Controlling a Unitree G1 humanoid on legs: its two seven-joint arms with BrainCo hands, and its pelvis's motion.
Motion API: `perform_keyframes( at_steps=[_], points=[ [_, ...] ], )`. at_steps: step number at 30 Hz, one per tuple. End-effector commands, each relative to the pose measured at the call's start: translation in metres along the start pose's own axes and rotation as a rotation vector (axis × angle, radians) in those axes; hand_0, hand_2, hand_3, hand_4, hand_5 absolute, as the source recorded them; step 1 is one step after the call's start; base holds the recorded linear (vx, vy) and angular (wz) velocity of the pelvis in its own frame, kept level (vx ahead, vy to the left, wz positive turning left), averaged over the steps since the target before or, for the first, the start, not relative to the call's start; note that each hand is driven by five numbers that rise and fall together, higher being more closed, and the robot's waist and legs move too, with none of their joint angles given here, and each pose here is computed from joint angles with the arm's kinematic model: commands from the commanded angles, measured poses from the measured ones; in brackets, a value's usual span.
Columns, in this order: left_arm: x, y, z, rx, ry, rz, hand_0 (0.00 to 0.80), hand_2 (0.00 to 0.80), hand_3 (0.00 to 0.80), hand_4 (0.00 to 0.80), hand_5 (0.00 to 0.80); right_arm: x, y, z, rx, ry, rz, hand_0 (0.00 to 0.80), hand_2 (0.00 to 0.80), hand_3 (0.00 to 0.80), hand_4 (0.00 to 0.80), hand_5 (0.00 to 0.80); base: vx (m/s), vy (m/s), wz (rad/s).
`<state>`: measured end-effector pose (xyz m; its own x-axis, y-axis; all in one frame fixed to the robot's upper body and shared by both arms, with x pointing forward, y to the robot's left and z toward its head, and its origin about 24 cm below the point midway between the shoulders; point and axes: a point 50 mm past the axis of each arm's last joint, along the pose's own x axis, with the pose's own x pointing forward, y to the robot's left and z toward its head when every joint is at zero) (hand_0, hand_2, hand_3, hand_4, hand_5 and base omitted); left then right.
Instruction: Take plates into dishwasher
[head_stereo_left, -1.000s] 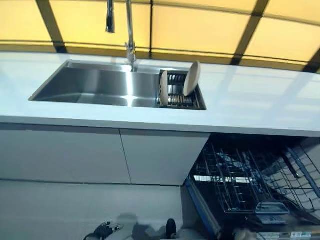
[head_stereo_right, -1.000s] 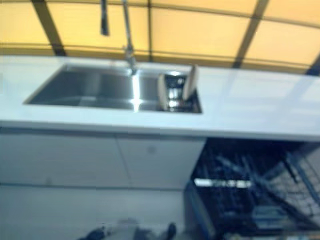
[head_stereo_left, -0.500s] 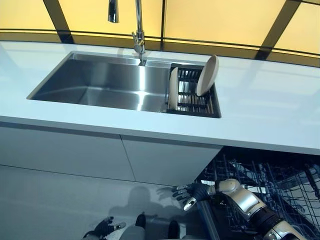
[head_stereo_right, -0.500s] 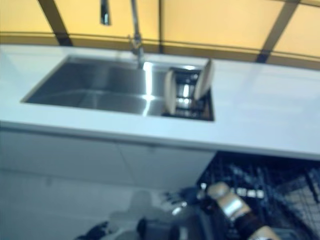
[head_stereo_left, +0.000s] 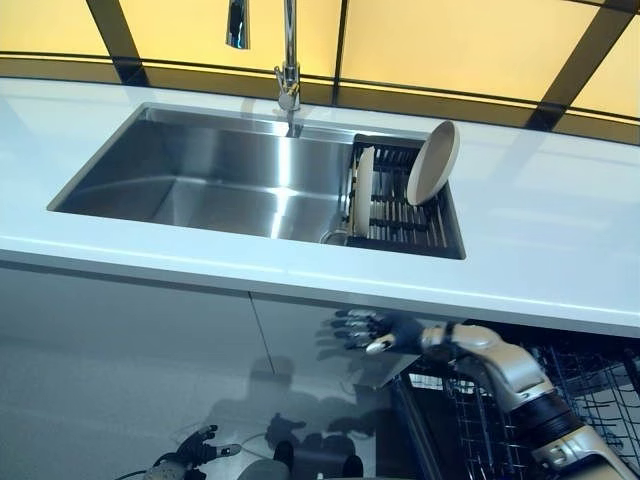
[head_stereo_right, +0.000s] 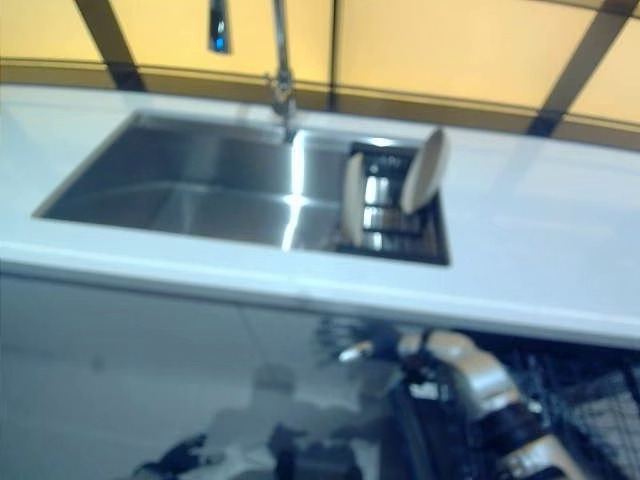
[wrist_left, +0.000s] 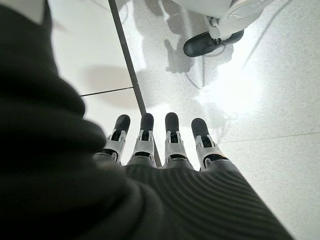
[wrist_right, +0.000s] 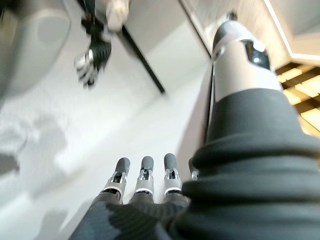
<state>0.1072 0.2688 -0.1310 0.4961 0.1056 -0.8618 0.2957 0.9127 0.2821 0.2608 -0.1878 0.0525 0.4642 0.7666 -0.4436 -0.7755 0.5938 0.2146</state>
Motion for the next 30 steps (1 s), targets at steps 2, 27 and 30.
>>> perform_keyframes(
  at_steps=[2,27,30],
  points=[
    [-0.006,0.032,-0.010,0.029,0.030,0.041,0.000,0.000,0.000,0.000,0.000,-0.042,-0.013,0.053,-0.128,-0.169,-0.036,0.000,0.000,0.000,0.000,0.000,0.026,0.019,-0.09],
    [-0.010,0.065,0.005,0.073,-0.003,0.031,0.000,0.000,0.000,0.000,0.000,-0.196,-0.045,0.263,0.007,-1.130,-0.834,0.000,0.000,0.000,0.000,0.000,0.081,0.060,-0.09],
    [-0.005,0.055,0.010,0.083,-0.011,0.007,0.000,0.000,0.000,0.000,0.000,-0.201,-0.056,0.263,0.006,-1.025,-0.953,0.000,0.000,0.000,0.000,0.000,0.047,-0.045,-0.01]
  ],
)
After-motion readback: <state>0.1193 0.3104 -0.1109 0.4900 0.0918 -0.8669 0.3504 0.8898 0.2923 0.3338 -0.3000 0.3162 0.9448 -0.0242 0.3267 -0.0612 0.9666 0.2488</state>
